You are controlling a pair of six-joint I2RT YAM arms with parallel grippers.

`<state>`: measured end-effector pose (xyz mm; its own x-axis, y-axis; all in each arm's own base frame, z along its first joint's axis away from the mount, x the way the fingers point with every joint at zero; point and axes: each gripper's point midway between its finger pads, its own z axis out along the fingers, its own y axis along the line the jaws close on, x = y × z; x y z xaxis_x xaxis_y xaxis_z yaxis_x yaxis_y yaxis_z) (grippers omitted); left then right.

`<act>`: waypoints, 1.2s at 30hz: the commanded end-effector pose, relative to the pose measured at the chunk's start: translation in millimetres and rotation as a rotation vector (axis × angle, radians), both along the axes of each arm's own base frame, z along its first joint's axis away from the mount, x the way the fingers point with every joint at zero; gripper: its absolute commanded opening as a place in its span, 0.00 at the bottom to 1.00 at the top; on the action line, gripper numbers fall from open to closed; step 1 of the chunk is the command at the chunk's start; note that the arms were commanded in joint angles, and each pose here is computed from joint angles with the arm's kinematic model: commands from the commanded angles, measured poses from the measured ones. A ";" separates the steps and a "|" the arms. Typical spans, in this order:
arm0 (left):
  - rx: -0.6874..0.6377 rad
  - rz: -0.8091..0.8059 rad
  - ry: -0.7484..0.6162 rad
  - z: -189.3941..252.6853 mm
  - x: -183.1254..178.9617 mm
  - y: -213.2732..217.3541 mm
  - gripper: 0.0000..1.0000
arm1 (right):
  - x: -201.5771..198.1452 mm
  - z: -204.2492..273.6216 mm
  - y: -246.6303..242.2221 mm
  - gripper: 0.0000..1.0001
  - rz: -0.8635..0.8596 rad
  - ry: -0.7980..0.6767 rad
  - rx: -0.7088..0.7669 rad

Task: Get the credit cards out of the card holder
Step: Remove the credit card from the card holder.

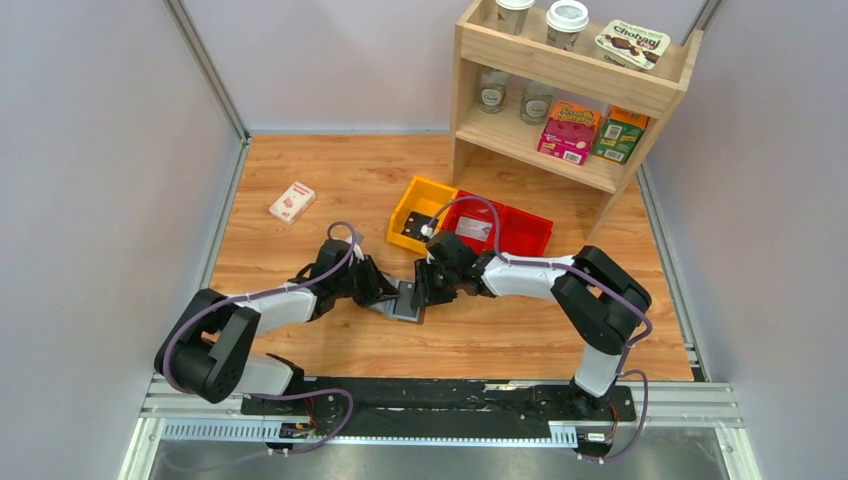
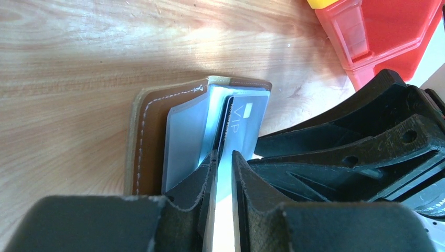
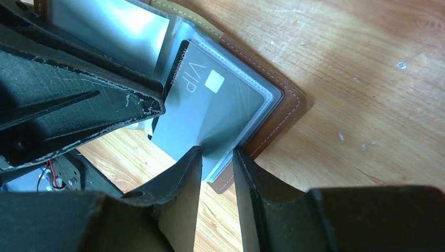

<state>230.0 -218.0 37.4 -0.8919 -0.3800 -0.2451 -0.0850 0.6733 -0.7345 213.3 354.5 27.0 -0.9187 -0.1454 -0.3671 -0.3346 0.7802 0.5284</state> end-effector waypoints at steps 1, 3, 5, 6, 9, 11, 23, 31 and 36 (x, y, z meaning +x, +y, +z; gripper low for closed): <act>-0.093 -0.090 -0.041 15.1 -0.9 -20.2 0.22 | -7.1 -23.1 -5.6 0.35 0.015 0.033 -0.031; -0.089 -0.088 -0.042 13.6 -0.2 -19.4 0.22 | -5.8 -23.8 -7.2 0.35 0.010 0.037 -0.026; -0.061 -0.082 -0.039 10.4 0.7 -16.6 0.22 | -4.5 -23.5 -9.3 0.34 0.004 0.037 -0.026; -0.040 -0.077 -0.018 7.2 -1.4 -13.4 0.21 | -3.2 -22.1 -10.5 0.34 -0.003 0.037 -0.023; 0.051 -0.046 -0.007 -2.1 -2.7 0.6 0.27 | 1.3 -13.1 -12.8 0.34 -0.019 0.024 -0.011; 0.100 -0.020 -0.008 -4.6 -3.5 10.0 0.33 | 5.9 -10.1 -16.0 0.35 -0.034 0.011 -0.021; 0.103 -0.005 0.009 -9.0 -4.8 14.0 0.43 | 29.9 26.6 -10.1 0.37 -0.090 -0.070 -0.006; 0.016 -0.006 0.011 -5.1 -6.0 4.7 0.43 | 31.9 34.8 -2.2 0.20 -0.082 -0.090 0.044; 0.016 0.014 0.014 -5.8 -7.5 7.8 0.43 | 30.6 37.1 7.2 0.00 -0.060 -0.082 0.097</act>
<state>220.2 -209.5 27.5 -0.8989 -0.3699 -0.2350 -0.1072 0.7055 -0.7005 232.6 344.6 35.0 -0.9166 -0.0900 -0.3896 -0.2966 0.8063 0.5117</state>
